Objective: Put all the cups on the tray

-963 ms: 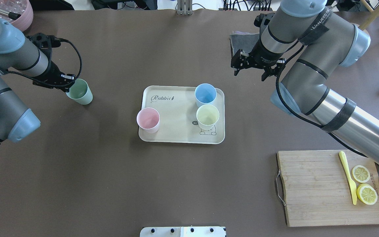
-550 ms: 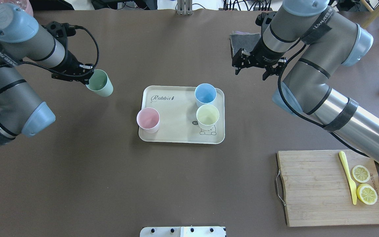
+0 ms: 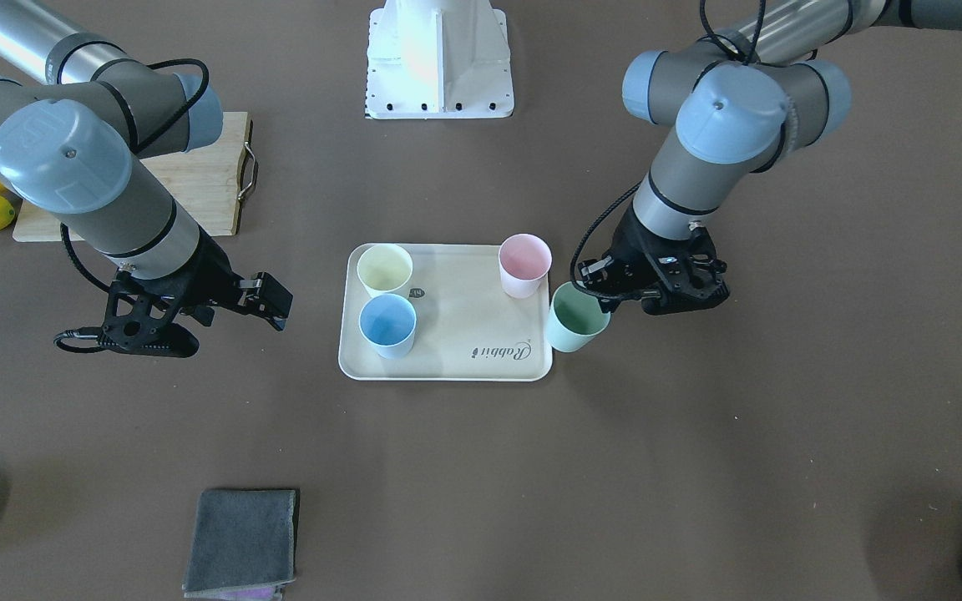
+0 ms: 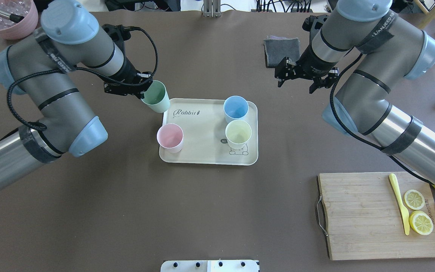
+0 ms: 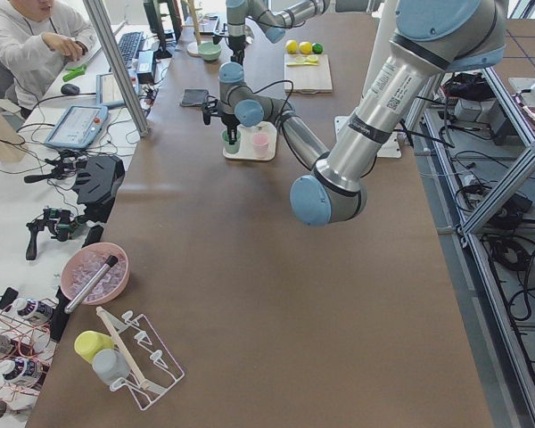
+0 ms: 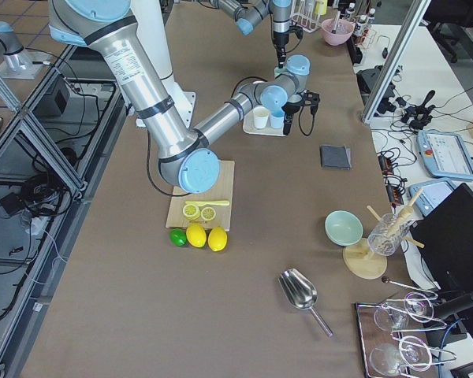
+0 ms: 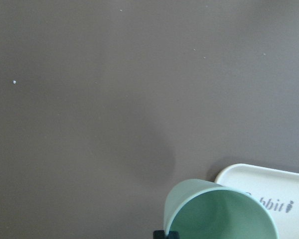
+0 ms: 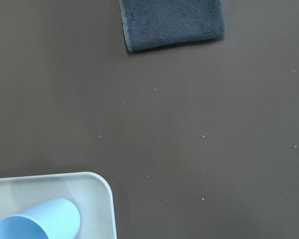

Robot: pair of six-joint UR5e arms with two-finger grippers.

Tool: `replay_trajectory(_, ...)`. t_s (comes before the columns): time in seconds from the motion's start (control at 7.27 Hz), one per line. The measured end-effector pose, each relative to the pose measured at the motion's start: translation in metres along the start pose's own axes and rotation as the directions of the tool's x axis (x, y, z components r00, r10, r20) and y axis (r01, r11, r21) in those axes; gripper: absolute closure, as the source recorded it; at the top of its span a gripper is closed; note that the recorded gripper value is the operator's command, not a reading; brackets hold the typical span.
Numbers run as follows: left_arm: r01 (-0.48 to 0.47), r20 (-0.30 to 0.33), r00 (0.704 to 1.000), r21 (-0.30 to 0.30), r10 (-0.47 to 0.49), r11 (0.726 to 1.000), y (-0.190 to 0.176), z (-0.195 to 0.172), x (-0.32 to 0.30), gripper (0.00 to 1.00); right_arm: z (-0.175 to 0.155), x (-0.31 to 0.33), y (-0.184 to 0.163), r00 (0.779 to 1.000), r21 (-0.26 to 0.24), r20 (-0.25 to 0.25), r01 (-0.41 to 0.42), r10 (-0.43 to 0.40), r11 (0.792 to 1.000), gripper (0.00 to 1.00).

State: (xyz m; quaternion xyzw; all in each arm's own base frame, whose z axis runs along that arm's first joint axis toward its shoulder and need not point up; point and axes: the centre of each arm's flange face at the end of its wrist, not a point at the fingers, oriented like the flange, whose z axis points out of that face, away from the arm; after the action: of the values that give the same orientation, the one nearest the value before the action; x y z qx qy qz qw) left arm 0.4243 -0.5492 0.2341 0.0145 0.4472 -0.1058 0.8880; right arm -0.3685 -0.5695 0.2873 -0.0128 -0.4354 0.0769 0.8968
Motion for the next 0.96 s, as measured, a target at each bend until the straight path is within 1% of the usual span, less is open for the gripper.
replay_trajectory(0.28, 0.026, 0.010, 1.000, -0.002, -0.026, 1.000, 0.004, 0.011, 0.031, 1.00, 0.001, 0.005, 0.001, 1.000, 0.000, -0.003, -0.002, 0.002, 1.000, 0.00)
replay_trajectory(0.96, 0.009, 0.042, 0.999, -0.010, -0.008, 1.000, 0.028, 0.041, 0.048, 1.00, 0.006, 0.011, 0.004, 1.000, 0.000, -0.009, -0.001, 0.001, 1.000, 0.00)
